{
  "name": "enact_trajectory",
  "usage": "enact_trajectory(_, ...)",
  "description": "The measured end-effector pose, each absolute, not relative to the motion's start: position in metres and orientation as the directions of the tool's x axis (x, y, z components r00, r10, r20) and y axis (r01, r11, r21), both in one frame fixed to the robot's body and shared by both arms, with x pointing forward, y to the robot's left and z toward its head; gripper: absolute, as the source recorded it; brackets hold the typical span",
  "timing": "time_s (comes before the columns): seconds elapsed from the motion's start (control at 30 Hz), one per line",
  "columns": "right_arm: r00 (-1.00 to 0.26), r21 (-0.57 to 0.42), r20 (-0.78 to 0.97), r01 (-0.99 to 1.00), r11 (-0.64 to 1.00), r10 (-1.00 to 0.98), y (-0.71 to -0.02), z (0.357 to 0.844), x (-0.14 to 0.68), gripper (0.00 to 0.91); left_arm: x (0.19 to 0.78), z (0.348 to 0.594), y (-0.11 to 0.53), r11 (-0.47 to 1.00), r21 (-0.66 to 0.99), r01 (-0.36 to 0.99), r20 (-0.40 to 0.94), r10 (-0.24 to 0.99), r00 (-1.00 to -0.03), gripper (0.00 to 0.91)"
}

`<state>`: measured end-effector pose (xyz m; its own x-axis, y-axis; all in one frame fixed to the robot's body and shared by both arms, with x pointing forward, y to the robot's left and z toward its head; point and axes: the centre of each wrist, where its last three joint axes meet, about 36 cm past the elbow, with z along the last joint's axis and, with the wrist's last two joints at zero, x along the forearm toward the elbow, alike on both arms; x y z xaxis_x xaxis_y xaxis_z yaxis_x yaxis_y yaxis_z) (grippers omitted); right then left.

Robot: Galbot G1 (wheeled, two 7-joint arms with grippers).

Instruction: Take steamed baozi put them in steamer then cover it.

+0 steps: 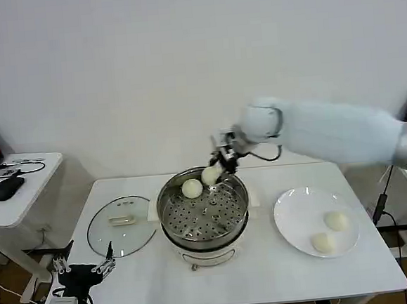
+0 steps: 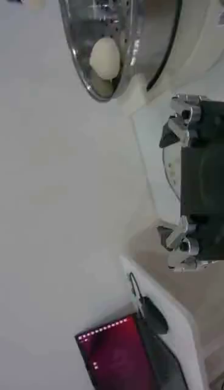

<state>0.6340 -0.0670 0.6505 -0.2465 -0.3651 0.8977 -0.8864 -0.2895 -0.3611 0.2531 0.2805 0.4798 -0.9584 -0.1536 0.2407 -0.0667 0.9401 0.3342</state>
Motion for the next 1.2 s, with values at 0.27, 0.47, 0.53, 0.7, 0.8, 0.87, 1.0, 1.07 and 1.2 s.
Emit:
enact_trajectory(0.27, -0.211, -0.312, 0.922, -0.902, -0.299, -0.326, -0.016, 0.622, 0.629, 0.554, 0.253, 0.483, 0.280, 0.942, 0.328, -0.068, 0.228, -0.149, -0.962, 0.907)
enact_trajectory(0.47, -0.198, -0.294, 0.929, -0.908, -0.297, -0.312, 0.008, 0.602, 0.628, 0.554, 0.255, 0.483, 0.280, 0.943, 0.325, -0.068, 0.223, -0.146, -0.964, 0.907)
enact_trajectory(0.53, -0.196, -0.290, 0.931, -0.910, -0.295, -0.308, 0.013, 0.597, 0.629, 0.554, 0.255, 0.483, 0.280, 0.943, 0.325, -0.068, 0.222, -0.146, -0.964, 0.907)
enact_trajectory(0.7, -0.191, -0.281, 0.935, -0.914, -0.294, -0.299, 0.027, 0.588, 0.629, 0.554, 0.256, 0.482, 0.280, 0.943, 0.325, -0.068, 0.223, -0.146, -0.964, 0.907)
enact_trajectory(0.8, -0.190, -0.277, 0.937, -0.914, -0.295, -0.292, 0.031, 0.584, 0.629, 0.554, 0.255, 0.481, 0.281, 0.943, 0.325, -0.068, 0.224, -0.147, -0.963, 0.907)
enact_trajectory(0.87, -0.191, -0.277, 0.938, -0.915, -0.295, -0.288, 0.033, 0.582, 0.629, 0.554, 0.255, 0.481, 0.281, 0.943, 0.325, -0.069, 0.224, -0.147, -0.963, 0.907)
enact_trajectory(1.0, -0.189, -0.273, 0.940, -0.915, -0.296, -0.284, 0.036, 0.578, 0.629, 0.554, 0.255, 0.481, 0.280, 0.944, 0.324, -0.069, 0.224, -0.147, -0.963, 0.907)
enact_trajectory(1.07, -0.186, -0.271, 0.941, -0.915, -0.298, -0.283, 0.037, 0.575, 0.629, 0.554, 0.255, 0.481, 0.280, 0.944, 0.324, -0.069, 0.224, -0.148, -0.963, 0.907)
enact_trajectory(1.2, -0.177, -0.264, 0.942, -0.916, -0.303, -0.285, 0.040, 0.572, 0.627, 0.746, 0.255, 0.481, 0.280, 0.944, 0.322, -0.070, 0.224, -0.148, -0.963, 0.907)
